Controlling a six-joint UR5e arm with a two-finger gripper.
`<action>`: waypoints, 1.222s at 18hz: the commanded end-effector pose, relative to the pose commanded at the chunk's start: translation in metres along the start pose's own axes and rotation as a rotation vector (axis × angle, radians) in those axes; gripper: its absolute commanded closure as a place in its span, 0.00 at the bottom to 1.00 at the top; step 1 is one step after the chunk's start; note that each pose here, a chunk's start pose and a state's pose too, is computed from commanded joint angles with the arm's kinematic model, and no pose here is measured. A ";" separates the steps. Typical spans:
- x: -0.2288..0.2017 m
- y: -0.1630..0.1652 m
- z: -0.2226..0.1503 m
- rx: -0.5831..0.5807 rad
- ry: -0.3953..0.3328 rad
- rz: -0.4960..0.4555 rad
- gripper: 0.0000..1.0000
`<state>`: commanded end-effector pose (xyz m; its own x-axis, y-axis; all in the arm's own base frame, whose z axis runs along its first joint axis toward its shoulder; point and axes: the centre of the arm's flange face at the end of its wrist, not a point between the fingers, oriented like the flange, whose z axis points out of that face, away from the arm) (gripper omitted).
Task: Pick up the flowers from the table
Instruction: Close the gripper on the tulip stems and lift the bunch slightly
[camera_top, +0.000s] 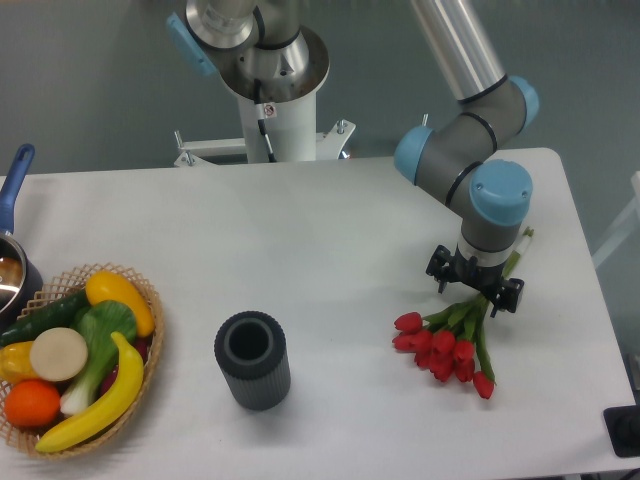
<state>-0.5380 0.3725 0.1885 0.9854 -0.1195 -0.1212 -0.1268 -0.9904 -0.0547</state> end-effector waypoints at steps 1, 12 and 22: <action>-0.003 -0.001 0.000 0.002 -0.003 0.000 0.01; -0.004 -0.011 -0.004 0.004 -0.016 -0.073 1.00; -0.014 0.007 -0.072 -0.083 -0.149 -0.092 1.00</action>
<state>-0.5451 0.3620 0.2609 0.9640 -0.0227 -0.2648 -0.0210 -0.9997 0.0092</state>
